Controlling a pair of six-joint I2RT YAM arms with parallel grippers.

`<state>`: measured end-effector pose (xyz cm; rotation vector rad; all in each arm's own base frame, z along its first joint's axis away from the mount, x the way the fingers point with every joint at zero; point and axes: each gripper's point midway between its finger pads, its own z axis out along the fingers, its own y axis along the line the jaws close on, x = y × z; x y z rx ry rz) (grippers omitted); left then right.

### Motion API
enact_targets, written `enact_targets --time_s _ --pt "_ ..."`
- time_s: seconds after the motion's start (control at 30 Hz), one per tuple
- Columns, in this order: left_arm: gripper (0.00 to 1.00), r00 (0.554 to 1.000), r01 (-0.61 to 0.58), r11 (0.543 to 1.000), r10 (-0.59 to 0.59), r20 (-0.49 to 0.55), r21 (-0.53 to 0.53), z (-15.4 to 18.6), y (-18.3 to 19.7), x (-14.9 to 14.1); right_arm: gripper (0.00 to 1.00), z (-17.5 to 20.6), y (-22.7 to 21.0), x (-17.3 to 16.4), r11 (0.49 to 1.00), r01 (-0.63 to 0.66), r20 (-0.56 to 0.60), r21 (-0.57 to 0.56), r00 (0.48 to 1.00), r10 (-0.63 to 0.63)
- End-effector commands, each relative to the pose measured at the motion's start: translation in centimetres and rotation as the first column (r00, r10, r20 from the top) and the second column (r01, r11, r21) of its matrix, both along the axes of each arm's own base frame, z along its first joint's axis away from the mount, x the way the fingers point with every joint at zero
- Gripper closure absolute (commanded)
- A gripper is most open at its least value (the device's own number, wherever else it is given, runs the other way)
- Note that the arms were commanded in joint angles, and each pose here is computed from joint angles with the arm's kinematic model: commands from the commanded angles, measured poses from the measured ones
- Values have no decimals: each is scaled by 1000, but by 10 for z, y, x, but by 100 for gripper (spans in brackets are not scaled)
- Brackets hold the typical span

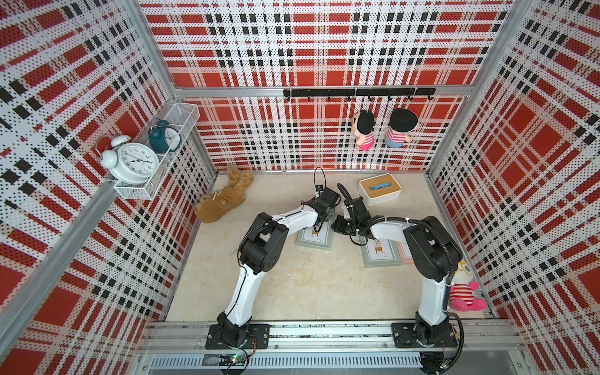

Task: Wipe the picture frame with a cloth
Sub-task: Wipe the dirt from the picture frame.

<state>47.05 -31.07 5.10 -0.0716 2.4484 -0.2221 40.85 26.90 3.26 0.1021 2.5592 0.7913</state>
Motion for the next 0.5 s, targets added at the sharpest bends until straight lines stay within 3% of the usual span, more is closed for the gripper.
enact_targets --time_s 0.0,0.27,0.37,0.47 --pt "100 992 55 998 -54 -113 8 -47 -9 -28 89 -81 -46 -56 973 -1 -240 -231 969 -56" --pt "100 981 -158 987 160 -108 27 -46 98 -12 89 -83 -52 -57 967 18 -239 -256 968 -81" --pt "100 982 -157 987 158 -98 23 -39 105 -9 89 -83 -50 -56 969 18 -239 -247 968 -79" --pt "100 988 -109 994 110 -106 9 -42 87 -14 90 -83 -49 -56 970 19 -240 -242 968 -79"
